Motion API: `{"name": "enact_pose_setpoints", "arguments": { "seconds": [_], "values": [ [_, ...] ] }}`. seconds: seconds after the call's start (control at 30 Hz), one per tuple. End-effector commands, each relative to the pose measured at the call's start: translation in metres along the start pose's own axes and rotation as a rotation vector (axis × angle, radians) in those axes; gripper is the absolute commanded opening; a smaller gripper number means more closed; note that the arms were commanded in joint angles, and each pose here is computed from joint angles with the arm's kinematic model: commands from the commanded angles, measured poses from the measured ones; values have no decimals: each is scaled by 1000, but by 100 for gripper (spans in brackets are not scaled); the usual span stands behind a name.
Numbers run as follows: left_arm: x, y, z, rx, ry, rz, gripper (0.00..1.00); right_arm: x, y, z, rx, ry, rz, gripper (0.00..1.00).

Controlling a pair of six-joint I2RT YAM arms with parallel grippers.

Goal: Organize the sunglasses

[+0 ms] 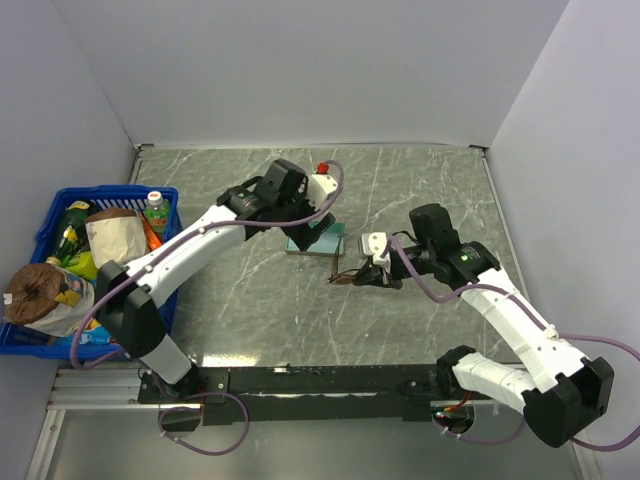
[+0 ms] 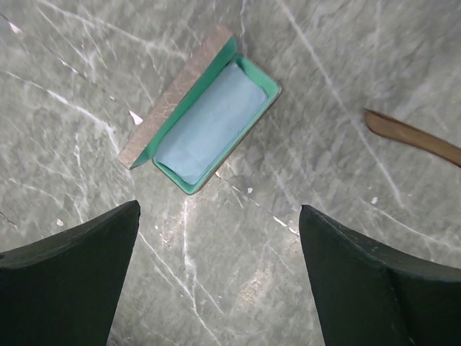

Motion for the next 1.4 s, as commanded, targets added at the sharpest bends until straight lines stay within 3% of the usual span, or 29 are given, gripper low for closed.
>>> {"name": "enact_pose_setpoints", "arguments": {
  "seconds": [0.0,0.43,1.37],
  "values": [
    [2,11,-12,13,-5,-37,97,2,2,-12,-8,-128,7,0],
    [-22,30,-13,61,59,20,97,-4,11,-2,67,-145,42,0],
    [-64,39,-12,95,159,158,97,-4,21,2,85,-131,8,0]
  ]
}}
Point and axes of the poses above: each gripper's point midway between its finger pads, its own y axis out along the fingers, its own x axis along the line the jaws close on, z = x × y, the point moved 7 cm from there along -y, back along the fingers, and after that the axes turned 5 degrees about y, right-handed, at the moved point
